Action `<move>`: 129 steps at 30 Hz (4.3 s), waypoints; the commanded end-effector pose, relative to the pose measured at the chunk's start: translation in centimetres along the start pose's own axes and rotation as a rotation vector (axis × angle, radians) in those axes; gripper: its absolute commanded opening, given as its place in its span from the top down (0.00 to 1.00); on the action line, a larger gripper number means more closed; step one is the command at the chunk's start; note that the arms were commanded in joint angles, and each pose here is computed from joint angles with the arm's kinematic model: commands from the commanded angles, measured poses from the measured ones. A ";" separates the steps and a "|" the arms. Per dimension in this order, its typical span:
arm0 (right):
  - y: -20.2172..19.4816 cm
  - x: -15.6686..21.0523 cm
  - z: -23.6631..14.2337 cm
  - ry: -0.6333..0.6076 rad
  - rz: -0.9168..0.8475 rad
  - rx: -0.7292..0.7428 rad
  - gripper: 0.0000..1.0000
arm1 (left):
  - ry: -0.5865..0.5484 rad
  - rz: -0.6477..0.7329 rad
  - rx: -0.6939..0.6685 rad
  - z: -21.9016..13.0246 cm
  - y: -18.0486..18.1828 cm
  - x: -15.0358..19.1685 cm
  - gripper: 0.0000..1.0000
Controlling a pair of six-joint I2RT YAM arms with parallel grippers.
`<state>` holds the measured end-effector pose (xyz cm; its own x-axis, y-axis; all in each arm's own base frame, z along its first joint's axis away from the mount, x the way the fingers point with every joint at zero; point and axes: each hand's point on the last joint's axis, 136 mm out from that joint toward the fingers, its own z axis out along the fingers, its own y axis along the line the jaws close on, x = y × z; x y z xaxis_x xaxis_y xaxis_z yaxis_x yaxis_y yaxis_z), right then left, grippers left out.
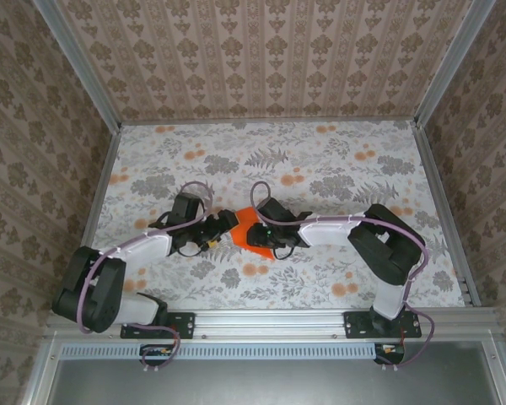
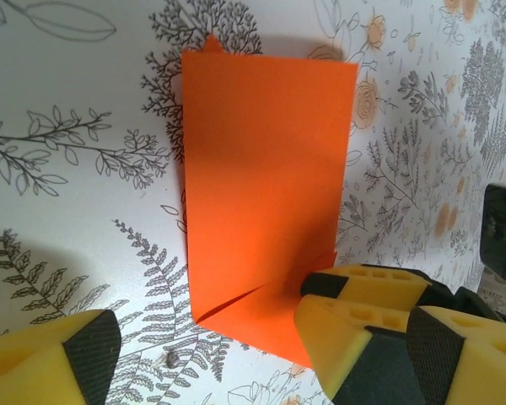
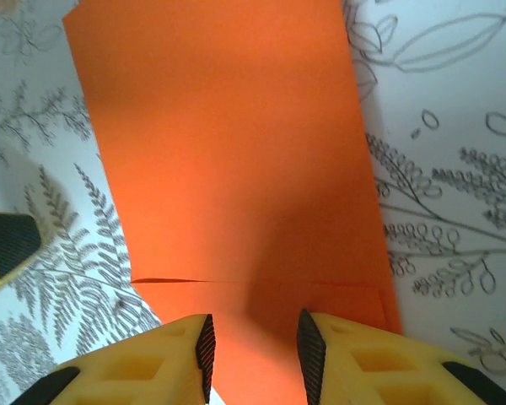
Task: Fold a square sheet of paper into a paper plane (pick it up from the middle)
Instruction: Fold the wing for the fifth time at the center of the table.
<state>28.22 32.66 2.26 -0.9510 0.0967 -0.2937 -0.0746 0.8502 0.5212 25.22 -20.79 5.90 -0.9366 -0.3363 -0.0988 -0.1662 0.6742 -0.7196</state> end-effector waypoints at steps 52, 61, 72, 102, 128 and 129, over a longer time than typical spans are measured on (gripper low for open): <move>-3.3 -1.3 -5.2 -0.112 -0.274 0.041 0.37 | 0.177 -0.029 0.175 3.4 -4.3 0.8 0.95; 0.0 -0.8 -7.6 -0.335 -0.640 0.225 0.41 | 0.176 -0.064 0.157 3.5 -4.5 0.6 0.96; 1.6 -0.5 -3.9 -0.329 -0.733 0.365 0.45 | 0.173 -0.074 0.149 3.5 -4.6 0.5 0.96; 0.0 0.3 -1.5 -0.322 -0.751 0.487 0.83 | 0.170 -0.082 0.127 3.5 -4.3 0.4 0.92; 1.7 0.7 -2.0 -0.121 -0.422 -0.082 0.97 | -0.022 -0.071 0.169 -2.0 -1.8 -2.0 0.46; 1.7 0.7 -2.1 -0.117 -0.409 -0.098 0.97 | -0.021 -0.063 0.174 -1.8 -1.9 -1.9 0.46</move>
<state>27.30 32.18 3.04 -0.7752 -0.2330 -0.5872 -0.4730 0.8302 0.2950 26.86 -19.81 8.22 -0.9105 -0.4132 -0.0179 -0.2252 0.5315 -0.8166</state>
